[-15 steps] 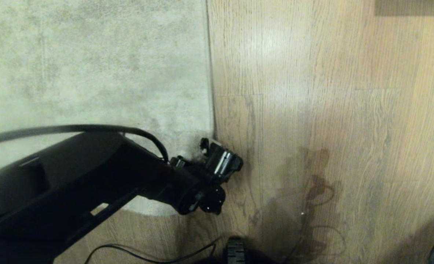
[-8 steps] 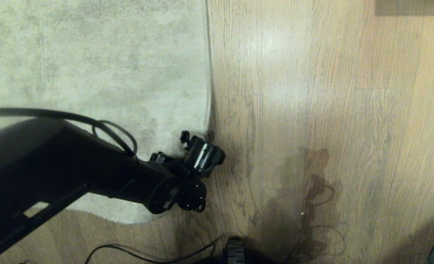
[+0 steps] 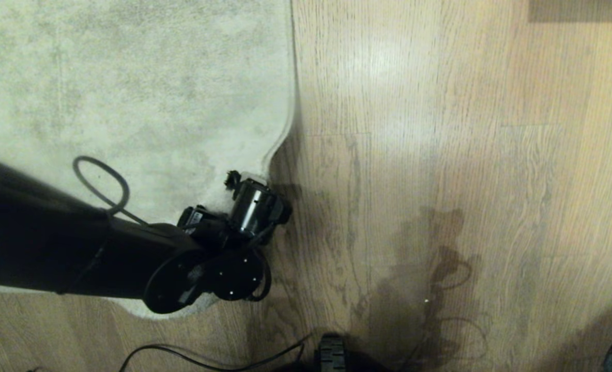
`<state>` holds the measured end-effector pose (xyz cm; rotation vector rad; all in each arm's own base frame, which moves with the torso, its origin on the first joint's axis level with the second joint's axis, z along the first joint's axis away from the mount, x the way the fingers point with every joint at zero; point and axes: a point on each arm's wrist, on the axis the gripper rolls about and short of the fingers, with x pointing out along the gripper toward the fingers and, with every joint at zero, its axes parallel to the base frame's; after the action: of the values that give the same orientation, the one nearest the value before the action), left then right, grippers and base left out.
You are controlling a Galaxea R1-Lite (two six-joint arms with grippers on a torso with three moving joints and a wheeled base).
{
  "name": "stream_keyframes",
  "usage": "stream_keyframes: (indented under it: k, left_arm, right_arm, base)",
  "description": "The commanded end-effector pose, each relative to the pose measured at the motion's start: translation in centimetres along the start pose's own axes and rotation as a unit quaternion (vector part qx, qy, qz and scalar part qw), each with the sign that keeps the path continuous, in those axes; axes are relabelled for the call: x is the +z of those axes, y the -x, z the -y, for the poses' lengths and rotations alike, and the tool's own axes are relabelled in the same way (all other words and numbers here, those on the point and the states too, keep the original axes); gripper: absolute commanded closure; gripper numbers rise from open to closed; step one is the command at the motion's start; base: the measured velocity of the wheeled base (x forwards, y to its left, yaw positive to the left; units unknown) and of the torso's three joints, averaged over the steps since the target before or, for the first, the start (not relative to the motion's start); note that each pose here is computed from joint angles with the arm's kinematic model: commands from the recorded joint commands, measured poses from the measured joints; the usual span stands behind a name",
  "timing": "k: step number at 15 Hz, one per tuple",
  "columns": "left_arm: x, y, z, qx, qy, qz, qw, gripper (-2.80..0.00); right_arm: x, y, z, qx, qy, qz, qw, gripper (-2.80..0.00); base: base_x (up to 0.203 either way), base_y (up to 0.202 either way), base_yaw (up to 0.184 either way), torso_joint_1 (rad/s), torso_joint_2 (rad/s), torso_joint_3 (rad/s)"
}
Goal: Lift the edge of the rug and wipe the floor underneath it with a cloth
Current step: Lift up the carpet
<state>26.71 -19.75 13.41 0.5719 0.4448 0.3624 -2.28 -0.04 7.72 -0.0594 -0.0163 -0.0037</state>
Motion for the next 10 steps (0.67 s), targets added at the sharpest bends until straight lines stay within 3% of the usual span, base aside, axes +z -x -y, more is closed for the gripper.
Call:
stream_keyframes:
  k: [1,10]
  left_arm:
    - [0.9,0.9,-1.6,0.003,0.023,0.014,0.9996,-2.80]
    - [4.5,0.5,-1.0,0.006,0.056,0.057,0.9968,-2.80]
  right_arm:
    - [0.0,0.0,0.0,0.000,0.000,0.000,1.000,0.00]
    - [0.0,0.0,0.0,0.000,0.000,0.000,1.000,0.00]
  base:
    - [0.000,0.000,0.000,0.000,0.00,0.000]
    - [0.000,0.000,0.000,0.000,0.00,0.000]
